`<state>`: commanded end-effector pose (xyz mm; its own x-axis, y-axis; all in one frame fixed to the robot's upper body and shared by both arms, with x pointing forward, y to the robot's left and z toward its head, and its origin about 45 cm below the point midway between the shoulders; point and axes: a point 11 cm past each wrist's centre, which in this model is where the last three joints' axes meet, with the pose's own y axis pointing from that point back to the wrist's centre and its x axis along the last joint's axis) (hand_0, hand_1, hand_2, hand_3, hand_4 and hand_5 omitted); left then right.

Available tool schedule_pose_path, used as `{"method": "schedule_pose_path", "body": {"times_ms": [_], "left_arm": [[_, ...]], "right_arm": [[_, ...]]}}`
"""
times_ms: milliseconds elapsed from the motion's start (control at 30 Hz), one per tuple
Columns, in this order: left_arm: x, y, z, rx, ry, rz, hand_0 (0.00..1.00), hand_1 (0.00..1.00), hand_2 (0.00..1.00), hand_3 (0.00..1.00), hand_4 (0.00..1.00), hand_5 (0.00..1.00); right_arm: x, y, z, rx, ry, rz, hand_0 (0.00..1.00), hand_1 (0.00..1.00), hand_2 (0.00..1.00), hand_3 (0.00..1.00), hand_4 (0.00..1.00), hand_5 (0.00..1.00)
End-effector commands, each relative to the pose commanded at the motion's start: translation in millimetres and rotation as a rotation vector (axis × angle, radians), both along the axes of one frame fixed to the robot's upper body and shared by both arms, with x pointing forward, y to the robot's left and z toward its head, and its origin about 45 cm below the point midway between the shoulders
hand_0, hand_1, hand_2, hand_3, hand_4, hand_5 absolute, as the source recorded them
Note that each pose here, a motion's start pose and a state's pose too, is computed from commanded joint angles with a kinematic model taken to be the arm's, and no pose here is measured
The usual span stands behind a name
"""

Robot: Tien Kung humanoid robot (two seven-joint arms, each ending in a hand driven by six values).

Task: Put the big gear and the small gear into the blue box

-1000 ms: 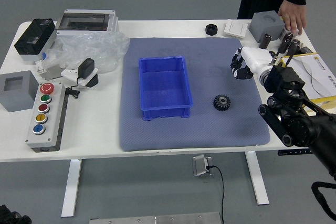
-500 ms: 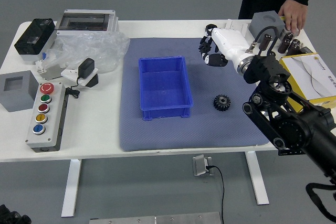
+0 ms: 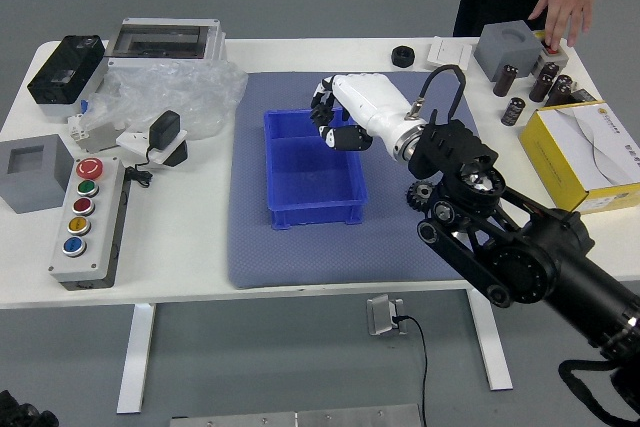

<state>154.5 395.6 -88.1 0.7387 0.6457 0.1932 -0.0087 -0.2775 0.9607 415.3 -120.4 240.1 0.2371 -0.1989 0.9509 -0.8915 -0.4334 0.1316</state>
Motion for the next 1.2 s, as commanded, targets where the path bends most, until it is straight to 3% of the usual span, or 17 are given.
{"method": "schedule_pose_path", "body": {"times_ms": [133,167,333,367,467,767,933,967,1200], "left_arm": [[0.0,-0.3,-0.1,0.0,0.001,-0.001,0.836,0.827,0.828,0.845,0.698,0.607],[0.0,-0.2,-0.1,0.0,0.001,-0.001,0.837,0.826,0.828,0.845,0.698,0.608],[-0.7,0.0,-0.2,0.0,0.002,-0.001,0.837,0.826,0.828,0.845,0.698,0.608],[-0.7,-0.1,-0.2,0.0,0.002,-0.001,0.836,0.826,0.827,0.846,0.699,0.617],[-0.8,-0.4,-0.3,-0.001,0.002,0.0,0.836,0.826,0.827,0.846,0.699,0.617],[0.1,-0.4,-0.1,-0.002,-0.002,0.005,0.835,0.825,0.828,0.846,0.701,0.625],[1.0,0.7,0.4,0.0,-0.006,0.008,0.835,0.825,0.828,0.846,0.701,0.625],[1.1,0.8,0.5,0.0,-0.006,0.008,0.835,0.824,0.828,0.846,0.701,0.625],[2.3,2.4,1.3,0.003,-0.011,0.013,0.836,0.824,0.827,0.846,0.702,0.625]], "right_arm": [[-5.6,7.5,-12.8,0.001,0.079,0.032,0.531,0.462,0.515,0.641,0.523,0.098],[-6.3,8.2,-15.1,-0.002,0.094,0.037,0.757,0.697,0.837,0.998,0.768,0.336],[-7.0,7.8,-20.7,-0.006,0.146,0.047,0.757,0.697,0.837,0.998,0.768,0.336],[-6.8,7.4,-20.9,-0.005,0.151,0.047,0.829,0.772,0.927,0.998,0.832,0.388],[-5.8,5.9,-20.7,-0.004,0.16,0.044,0.829,0.772,0.927,0.998,0.832,0.388],[0.8,-10.8,-5.6,0.003,0.126,0.011,0.839,0.782,0.915,0.998,0.863,0.425],[3.7,-45.3,1.0,-0.002,0.109,-0.05,0.839,0.782,0.915,0.998,0.863,0.425],[3.5,-52.0,0.8,-0.003,0.111,-0.063,0.822,0.77,0.858,0.949,0.859,0.42],[-7.0,-108.7,-14.0,-0.008,0.162,-0.164,0.82,0.767,0.842,0.92,0.854,0.414]]}}
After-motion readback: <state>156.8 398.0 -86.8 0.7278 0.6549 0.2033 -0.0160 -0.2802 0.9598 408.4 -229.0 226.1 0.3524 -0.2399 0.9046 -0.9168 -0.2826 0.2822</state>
